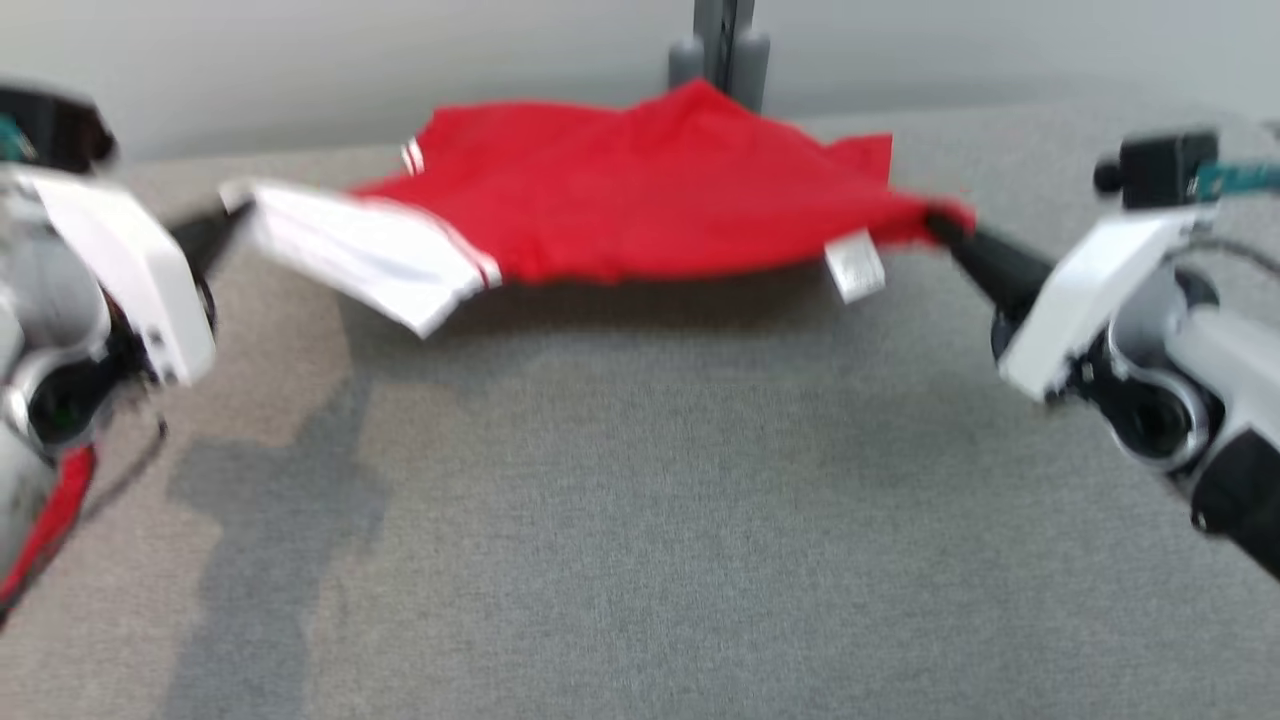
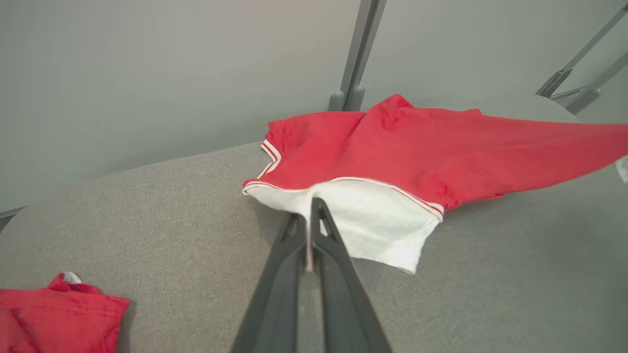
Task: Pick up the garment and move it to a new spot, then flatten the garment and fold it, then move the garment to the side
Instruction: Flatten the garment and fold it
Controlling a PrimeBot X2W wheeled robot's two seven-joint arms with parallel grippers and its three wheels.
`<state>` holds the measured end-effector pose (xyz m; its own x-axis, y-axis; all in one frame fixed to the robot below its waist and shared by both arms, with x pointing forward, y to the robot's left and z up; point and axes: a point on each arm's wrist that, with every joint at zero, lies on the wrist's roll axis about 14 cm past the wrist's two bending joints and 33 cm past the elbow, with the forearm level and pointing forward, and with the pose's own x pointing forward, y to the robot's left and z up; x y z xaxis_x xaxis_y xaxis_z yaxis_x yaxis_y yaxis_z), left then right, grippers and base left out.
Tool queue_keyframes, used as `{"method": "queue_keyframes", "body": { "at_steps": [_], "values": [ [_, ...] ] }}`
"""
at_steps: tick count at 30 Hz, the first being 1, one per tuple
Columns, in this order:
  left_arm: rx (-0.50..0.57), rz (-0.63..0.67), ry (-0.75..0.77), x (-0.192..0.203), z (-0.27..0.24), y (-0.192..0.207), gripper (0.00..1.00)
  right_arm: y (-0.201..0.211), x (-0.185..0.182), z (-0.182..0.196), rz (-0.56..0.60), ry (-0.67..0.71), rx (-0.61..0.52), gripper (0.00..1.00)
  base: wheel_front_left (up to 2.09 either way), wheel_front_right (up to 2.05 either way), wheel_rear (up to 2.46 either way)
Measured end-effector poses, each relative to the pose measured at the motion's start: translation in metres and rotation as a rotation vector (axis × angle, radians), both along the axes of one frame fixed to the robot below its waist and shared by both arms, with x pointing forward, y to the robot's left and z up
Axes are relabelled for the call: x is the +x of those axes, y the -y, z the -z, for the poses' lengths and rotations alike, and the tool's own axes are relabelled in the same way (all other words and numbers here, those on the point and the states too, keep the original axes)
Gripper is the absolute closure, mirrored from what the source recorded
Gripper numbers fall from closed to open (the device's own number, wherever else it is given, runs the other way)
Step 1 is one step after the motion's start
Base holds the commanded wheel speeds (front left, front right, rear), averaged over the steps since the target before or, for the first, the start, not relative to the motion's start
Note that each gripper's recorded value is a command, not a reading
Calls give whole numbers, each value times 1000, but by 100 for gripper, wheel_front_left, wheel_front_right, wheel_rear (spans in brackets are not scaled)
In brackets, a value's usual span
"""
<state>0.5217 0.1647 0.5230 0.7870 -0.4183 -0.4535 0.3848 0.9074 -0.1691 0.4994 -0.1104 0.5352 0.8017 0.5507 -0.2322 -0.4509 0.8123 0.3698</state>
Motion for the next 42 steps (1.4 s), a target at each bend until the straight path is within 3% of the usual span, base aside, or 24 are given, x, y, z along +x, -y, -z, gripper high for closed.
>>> {"method": "queue_keyframes", "body": {
  "at_steps": [9, 17, 32, 42],
  "values": [
    [12, 85, -238, -104, 18, 4, 100, 19, -75, 27, -61, -217, -56, 100, 0, 0, 0],
    [42, 201, -458, -183, 33, 16, 100, 38, -121, 54, -105, -387, -94, 100, 0, 0, 0],
    [43, 313, -741, -268, 45, 19, 100, 65, -192, 74, -180, -560, -149, 100, 0, 0, 0],
    [42, 331, -800, -278, 47, 20, 100, 81, -211, 77, -187, -627, -173, 100, 0, 0, 0]
  ]
}}
